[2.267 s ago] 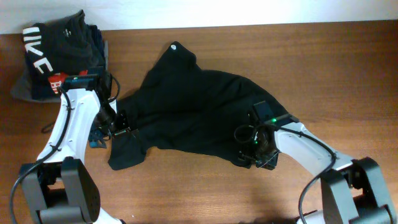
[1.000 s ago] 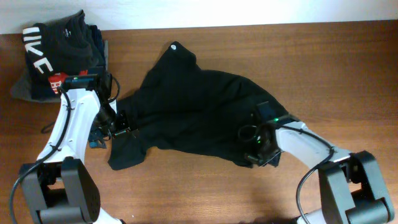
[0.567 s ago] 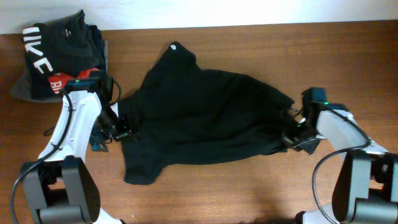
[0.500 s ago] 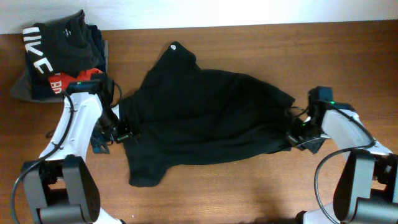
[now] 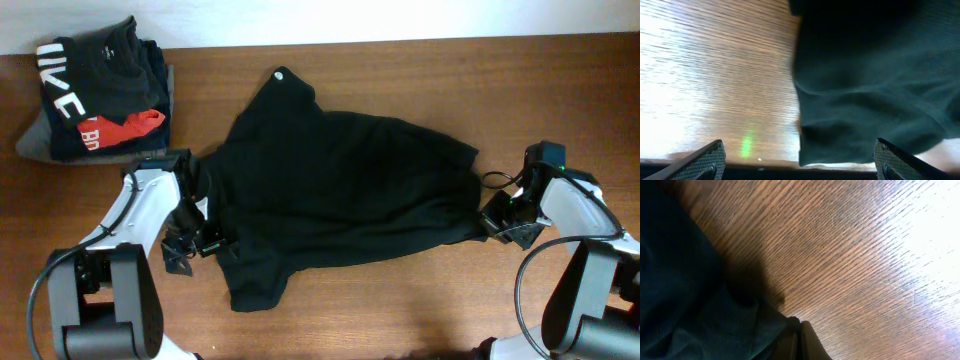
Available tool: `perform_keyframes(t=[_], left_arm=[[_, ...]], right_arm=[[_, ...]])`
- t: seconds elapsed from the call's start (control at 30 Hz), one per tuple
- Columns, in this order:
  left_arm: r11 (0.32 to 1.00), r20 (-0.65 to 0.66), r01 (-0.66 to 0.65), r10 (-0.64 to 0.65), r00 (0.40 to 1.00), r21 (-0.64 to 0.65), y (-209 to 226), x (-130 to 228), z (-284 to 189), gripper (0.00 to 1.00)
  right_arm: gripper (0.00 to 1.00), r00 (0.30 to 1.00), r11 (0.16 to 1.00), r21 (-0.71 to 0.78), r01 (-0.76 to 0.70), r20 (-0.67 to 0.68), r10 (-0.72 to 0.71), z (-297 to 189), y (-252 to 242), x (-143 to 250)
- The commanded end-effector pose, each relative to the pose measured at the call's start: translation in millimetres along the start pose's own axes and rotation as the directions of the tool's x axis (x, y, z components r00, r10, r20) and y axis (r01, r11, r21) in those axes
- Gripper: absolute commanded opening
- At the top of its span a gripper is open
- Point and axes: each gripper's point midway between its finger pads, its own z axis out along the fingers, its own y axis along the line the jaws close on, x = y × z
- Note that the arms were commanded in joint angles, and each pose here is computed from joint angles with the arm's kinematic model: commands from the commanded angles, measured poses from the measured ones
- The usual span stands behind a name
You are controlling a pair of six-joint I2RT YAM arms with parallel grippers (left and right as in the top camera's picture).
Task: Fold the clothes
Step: 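Hold the garment's left and right edges with both grippers, smoothing it flat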
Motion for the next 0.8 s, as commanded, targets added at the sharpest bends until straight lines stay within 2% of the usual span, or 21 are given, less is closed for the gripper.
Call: perform_keyframes(t=[0.0,0.23,0.4,0.77], left_arm=[[0.999,-0.024,-0.029,0.03,0.999,0.045,-12.1,4.8,4.7,0.93],[0.995,0.05,-0.072,0.069,0.996,0.068,-24.2,-10.7,10.4,0.92],[0.993,0.103,-0.081,0.073,0.992,0.081,-28.3,-23.4,9.9,0.84],[0.993,0.108,-0.103,0.097,0.989,0.058,-35.4,-21.1,12.0,0.84]], right_arm=[[0.04,1.0,1.0,0.009,0.014,0.021,-0.014,-2.6,-0.6,-7.5],[0.04,1.0,1.0,0.009,0.014,0.02,-0.015,-2.6,-0.6,-7.3],[0.04,1.0,1.0,0.008,0.023,0.02,-0.023,-2.6,-0.4,-7.3],[0.04,0.999,0.999,0.005,0.033,0.019,-0.033,-2.6,0.1,-7.0]])
